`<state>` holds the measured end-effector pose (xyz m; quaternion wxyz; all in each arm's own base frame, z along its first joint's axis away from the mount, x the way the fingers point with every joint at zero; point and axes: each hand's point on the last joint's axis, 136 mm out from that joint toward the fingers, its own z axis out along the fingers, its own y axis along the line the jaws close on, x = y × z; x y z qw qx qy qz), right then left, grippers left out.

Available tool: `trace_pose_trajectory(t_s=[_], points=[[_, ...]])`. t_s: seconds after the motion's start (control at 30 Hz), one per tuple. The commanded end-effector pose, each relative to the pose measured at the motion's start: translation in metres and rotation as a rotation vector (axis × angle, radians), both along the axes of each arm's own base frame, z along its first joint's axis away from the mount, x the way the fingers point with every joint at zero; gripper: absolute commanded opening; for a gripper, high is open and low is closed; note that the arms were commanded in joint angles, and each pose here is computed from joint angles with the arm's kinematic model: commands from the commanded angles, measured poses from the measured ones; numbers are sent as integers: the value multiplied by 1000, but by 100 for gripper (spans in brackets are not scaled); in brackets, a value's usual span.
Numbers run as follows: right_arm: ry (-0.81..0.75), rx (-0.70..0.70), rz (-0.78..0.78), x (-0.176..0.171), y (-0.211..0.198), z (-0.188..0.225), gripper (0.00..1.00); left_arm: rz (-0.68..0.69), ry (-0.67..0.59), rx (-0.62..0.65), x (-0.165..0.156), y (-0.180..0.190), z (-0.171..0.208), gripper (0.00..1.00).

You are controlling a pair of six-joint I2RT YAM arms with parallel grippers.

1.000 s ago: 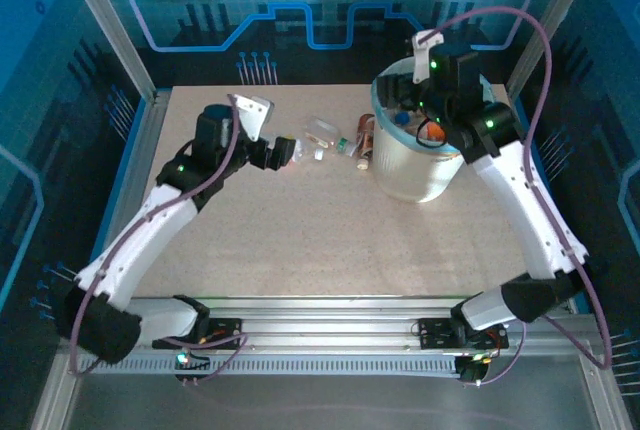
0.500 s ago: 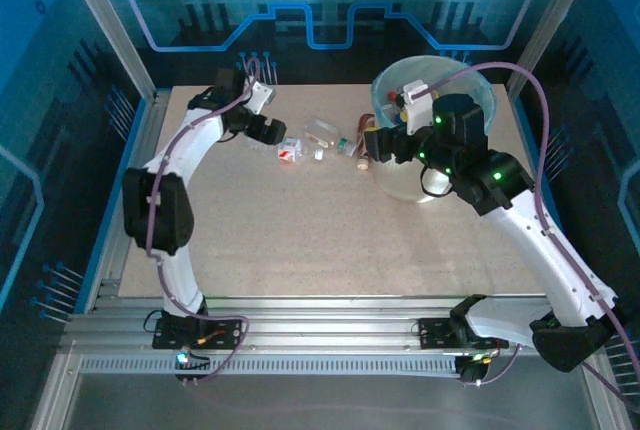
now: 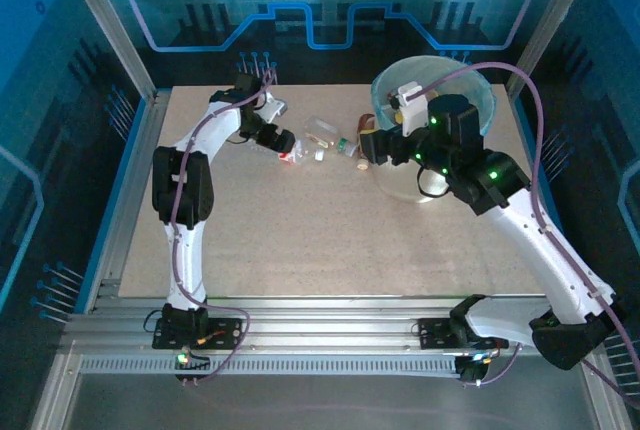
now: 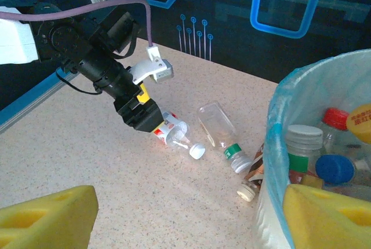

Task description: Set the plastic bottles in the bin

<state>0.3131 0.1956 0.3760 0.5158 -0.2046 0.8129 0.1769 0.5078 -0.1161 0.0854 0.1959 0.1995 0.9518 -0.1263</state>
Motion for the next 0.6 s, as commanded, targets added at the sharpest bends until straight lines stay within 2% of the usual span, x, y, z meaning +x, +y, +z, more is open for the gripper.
trace_pose_trajectory(t_s=[0.0,0.17,0.3,0.47,0.57], points=[[-9,19,8,-4,4,8,85,-18,121,-24,-38,-6,-11,99],[-6,22,10,-8,4,8,84,-36,138,-19,-61,-10,-14,99],[-16,14,12,-12,3,12,85,-54,135,-50,-72,-19,1,99],[-32,0,-7,-13,-2,14,85,-54,-14,-127,-59,-29,50,99],[-30,-3,-10,-11,-2,11,85,-44,-106,-111,-39,-27,66,99]])
